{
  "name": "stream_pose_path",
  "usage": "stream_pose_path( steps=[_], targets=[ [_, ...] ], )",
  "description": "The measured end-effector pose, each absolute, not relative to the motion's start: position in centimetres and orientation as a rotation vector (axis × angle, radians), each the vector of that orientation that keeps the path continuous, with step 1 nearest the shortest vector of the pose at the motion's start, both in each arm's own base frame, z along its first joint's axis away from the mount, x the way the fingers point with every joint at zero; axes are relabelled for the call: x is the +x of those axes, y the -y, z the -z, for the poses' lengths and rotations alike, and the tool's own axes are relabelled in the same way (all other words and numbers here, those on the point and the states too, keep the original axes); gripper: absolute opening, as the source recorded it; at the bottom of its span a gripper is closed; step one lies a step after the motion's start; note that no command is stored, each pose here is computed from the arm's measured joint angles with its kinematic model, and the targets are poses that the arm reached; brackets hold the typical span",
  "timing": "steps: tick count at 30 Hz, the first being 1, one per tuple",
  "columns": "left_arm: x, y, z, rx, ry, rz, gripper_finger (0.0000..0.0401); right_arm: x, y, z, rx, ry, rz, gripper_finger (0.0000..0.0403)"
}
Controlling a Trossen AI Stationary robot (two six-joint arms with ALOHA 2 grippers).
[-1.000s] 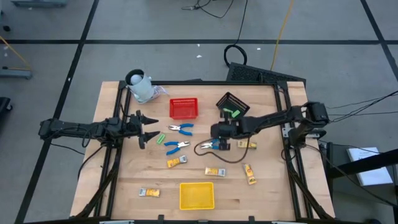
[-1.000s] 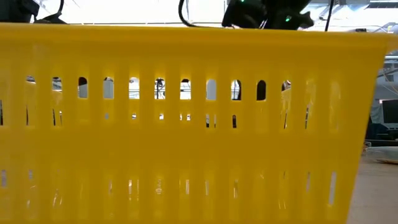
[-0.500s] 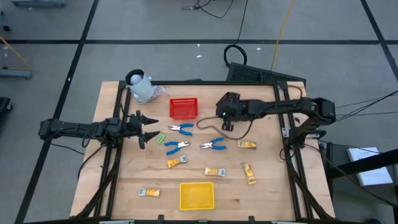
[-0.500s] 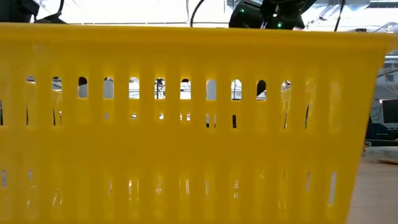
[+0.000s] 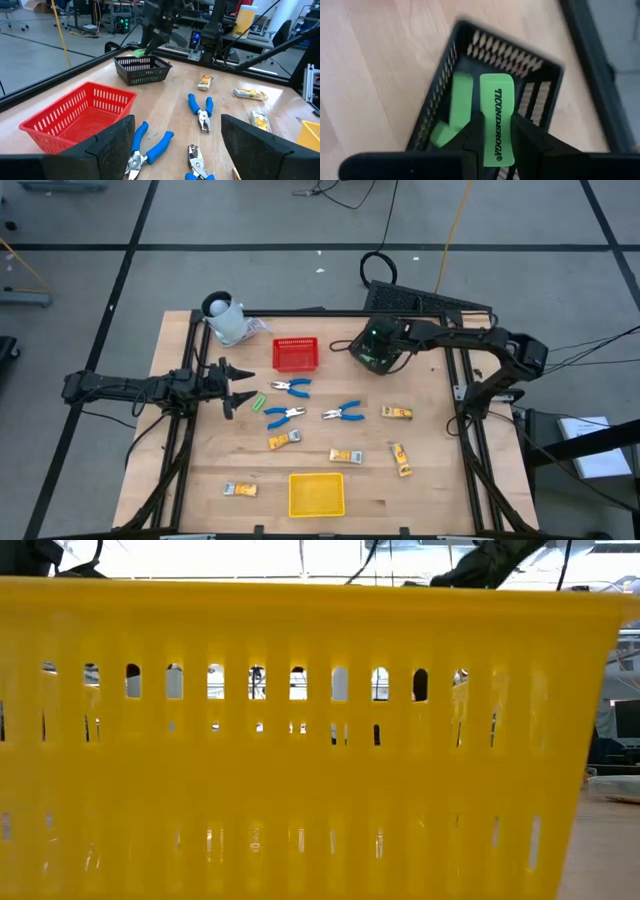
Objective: Pick & Place School Supplies
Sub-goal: Put the green eraser into the black bin
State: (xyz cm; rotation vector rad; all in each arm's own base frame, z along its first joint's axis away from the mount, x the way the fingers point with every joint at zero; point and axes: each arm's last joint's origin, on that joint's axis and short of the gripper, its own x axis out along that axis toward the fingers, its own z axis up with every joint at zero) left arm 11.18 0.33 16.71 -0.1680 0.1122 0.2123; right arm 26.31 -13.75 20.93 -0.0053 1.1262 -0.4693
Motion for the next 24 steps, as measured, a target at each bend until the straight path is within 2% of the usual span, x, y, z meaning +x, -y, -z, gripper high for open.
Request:
stream_pose_path(
  steps=[12, 19, 24],
  targets=[
    [11.2, -0.3, -16.7, -0.168, -0.112, -0.212, 0.0296, 25.2, 13.9, -18.8, 0.053, -1.133, 0.456, 0.006],
    [11.2, -0.3, -16.7, -0.169, -0.112, -0.212, 0.0296, 25.4, 14.0, -18.8, 0.06, -1.104, 0.47, 0.0165],
    [11.2, -0.3, -16.7, -0.169, -0.112, -0.212, 0.0296, 25.4, 14.0, -18.8, 0.063, -1.103, 0.472, 0.018]
  ],
)
